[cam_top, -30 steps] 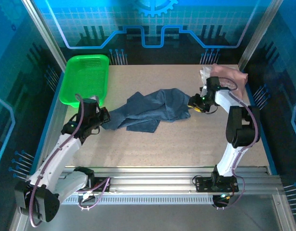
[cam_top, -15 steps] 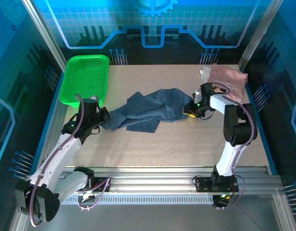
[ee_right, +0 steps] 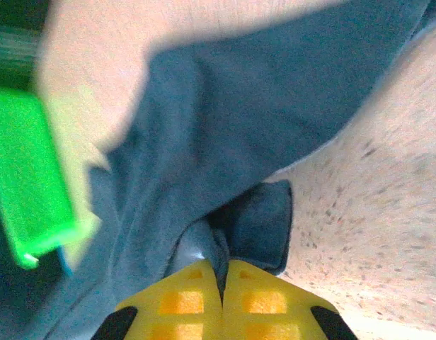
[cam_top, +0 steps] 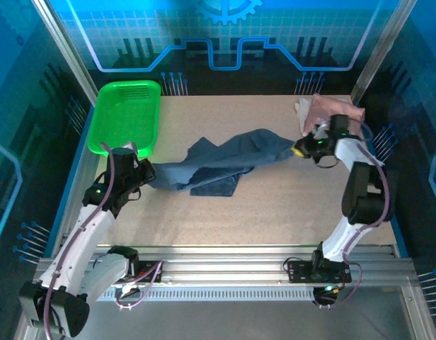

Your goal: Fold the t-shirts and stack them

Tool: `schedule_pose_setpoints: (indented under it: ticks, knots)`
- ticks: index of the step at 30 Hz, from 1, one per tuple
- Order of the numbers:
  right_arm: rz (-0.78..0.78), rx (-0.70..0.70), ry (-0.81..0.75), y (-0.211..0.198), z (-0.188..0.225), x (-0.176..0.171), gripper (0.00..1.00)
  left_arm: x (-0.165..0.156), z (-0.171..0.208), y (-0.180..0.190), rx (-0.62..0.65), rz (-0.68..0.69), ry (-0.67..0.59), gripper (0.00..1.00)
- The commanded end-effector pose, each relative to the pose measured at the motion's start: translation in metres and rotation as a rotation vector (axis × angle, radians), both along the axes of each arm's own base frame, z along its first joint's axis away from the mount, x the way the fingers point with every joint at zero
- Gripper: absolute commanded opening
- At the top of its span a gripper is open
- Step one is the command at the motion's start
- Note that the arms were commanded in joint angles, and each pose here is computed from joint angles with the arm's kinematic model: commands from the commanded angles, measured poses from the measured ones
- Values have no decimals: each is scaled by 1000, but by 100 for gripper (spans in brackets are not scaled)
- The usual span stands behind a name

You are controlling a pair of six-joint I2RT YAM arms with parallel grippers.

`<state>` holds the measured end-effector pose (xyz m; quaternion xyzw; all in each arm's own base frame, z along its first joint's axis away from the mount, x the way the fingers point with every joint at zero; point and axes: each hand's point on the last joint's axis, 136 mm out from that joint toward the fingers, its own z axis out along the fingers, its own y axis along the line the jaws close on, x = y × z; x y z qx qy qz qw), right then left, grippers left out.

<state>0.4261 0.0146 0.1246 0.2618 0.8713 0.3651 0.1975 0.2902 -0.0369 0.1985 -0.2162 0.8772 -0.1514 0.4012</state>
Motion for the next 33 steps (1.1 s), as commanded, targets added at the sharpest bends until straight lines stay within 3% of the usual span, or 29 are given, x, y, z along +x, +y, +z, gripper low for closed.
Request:
schedule_pose_setpoints:
  ticks: [1,9,13,17,18,22,25,30,33]
  knots:
    - [-110,175,-24,-24,43,-2,0,-9,-3,21,46,59,14,0]
    - [-253,310,156,-50,2,-41,0,-10,-8,30,53,92,18,0]
    - [-267,313,225,-54,-12,-62,3,-12,-12,29,40,92,28,0]
    - [-360,287,340,-67,-33,-100,17,-18,-31,22,-8,80,65,0]
    - [-397,289,357,-70,-39,-108,25,-20,-37,20,-19,80,75,0]
    - [-459,248,334,-81,-42,-116,42,-22,-56,13,-67,66,106,0]
    - [-309,119,267,-67,-24,-101,49,-20,-70,1,-121,31,139,0]
    - [252,-265,252,17,-8,-86,54,-18,-75,-5,-115,7,149,0]
    - [346,-288,318,49,-30,-97,55,-18,-72,-3,-100,10,142,0]
